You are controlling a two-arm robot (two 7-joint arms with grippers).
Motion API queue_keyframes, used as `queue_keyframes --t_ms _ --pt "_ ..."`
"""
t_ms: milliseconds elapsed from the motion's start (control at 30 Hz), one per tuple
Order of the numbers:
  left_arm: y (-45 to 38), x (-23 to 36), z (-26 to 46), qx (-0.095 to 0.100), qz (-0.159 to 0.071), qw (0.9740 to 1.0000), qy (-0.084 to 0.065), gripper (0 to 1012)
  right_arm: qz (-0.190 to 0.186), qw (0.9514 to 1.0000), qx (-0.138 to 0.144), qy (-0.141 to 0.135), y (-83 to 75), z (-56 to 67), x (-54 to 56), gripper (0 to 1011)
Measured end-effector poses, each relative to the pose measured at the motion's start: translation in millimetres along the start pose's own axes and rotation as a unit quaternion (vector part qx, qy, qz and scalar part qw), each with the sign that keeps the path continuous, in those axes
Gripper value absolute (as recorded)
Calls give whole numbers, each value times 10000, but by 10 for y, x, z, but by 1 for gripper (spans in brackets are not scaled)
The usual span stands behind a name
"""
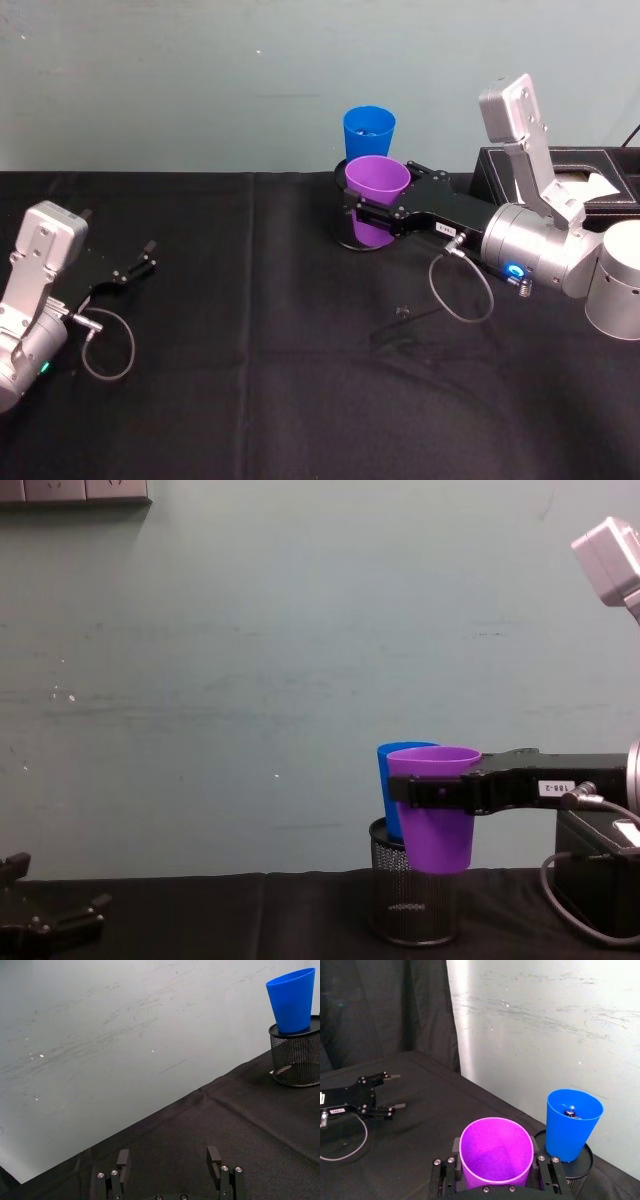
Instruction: Pick up one cup with a gripper and tap it against the other cup.
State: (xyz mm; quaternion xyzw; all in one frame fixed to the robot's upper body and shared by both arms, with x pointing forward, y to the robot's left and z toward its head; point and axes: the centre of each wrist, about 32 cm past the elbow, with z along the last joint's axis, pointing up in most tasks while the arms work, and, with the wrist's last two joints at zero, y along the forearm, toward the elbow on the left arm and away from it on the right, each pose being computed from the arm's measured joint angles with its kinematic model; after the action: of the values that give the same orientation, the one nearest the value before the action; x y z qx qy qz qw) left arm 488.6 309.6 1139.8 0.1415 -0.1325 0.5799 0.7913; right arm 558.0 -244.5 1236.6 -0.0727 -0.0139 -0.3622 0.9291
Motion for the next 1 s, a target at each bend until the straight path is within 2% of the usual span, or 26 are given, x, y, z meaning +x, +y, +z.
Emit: queue_keyframes --t_ms 1000 --pt "0 0 0 0 0 10000 0 1000 -20 10000 20 40 35 -16 -7 735"
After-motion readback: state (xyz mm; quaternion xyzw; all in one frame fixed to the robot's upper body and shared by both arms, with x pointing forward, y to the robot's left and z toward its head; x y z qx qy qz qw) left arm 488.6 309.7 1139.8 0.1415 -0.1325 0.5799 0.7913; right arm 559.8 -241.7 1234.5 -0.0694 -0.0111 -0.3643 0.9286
